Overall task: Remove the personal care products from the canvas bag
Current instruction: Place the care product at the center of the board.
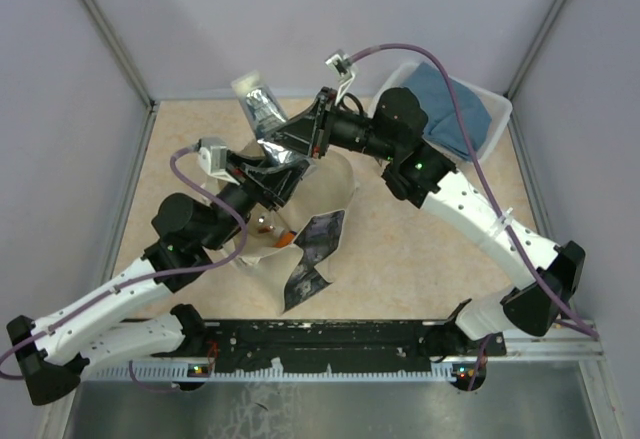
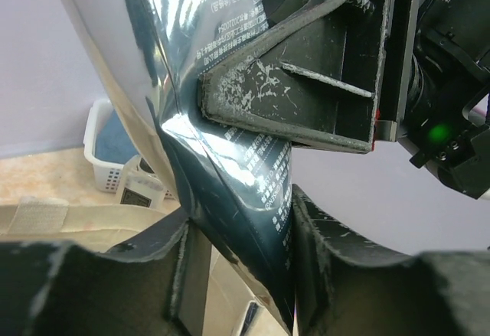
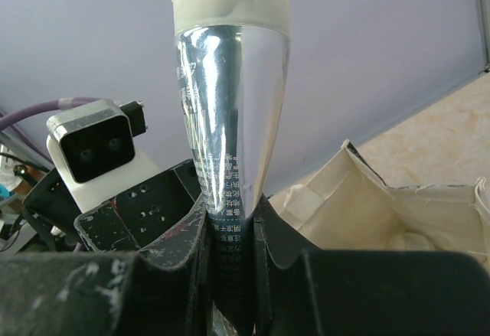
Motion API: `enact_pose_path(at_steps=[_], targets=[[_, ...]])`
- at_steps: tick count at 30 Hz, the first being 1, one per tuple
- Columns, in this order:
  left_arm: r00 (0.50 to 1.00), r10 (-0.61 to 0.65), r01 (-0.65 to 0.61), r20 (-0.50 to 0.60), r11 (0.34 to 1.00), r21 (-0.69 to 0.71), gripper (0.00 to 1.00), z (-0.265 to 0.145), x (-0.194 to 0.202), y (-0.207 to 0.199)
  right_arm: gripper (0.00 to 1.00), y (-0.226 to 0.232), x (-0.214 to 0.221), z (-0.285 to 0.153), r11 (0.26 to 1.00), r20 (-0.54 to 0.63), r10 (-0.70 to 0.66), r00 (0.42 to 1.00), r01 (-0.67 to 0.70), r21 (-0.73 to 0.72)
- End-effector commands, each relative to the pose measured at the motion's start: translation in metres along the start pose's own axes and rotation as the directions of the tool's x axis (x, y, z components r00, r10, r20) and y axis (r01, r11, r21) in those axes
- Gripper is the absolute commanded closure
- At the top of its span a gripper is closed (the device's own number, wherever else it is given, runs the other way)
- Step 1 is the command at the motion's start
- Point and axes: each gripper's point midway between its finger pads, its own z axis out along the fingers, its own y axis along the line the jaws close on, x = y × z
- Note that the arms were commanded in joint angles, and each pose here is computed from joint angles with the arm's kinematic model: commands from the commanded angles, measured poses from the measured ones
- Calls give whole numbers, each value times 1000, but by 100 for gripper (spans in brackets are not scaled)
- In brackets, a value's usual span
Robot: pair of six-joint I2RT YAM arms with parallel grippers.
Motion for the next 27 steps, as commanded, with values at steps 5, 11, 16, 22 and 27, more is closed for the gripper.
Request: enact_pose_path(at_steps=[5,11,16,22,27], targets=[[996,17,-17,85,1000,-2,92,8,-32,-6,100,55,-27,-13,986,75,-64,995,75,-149],[998,8,-8,64,1000,-6,100,10,-30,-7,81,45,-19,-12,990,42,-79,996,84,-115],[999,-6,6,47,1000,-16,100,11,-29,-6,39,34,-14,-13,995,26,-83,996,84,-60],[998,43,-41,45,999,-35,100,18,-57,-14,15,19,-15,-18,995,34,-97,995,96,36],[999,15,-12,40,998,-56,100,24,-80,-22,1,-3,-35,-46,955,111,-200,974,168,245]])
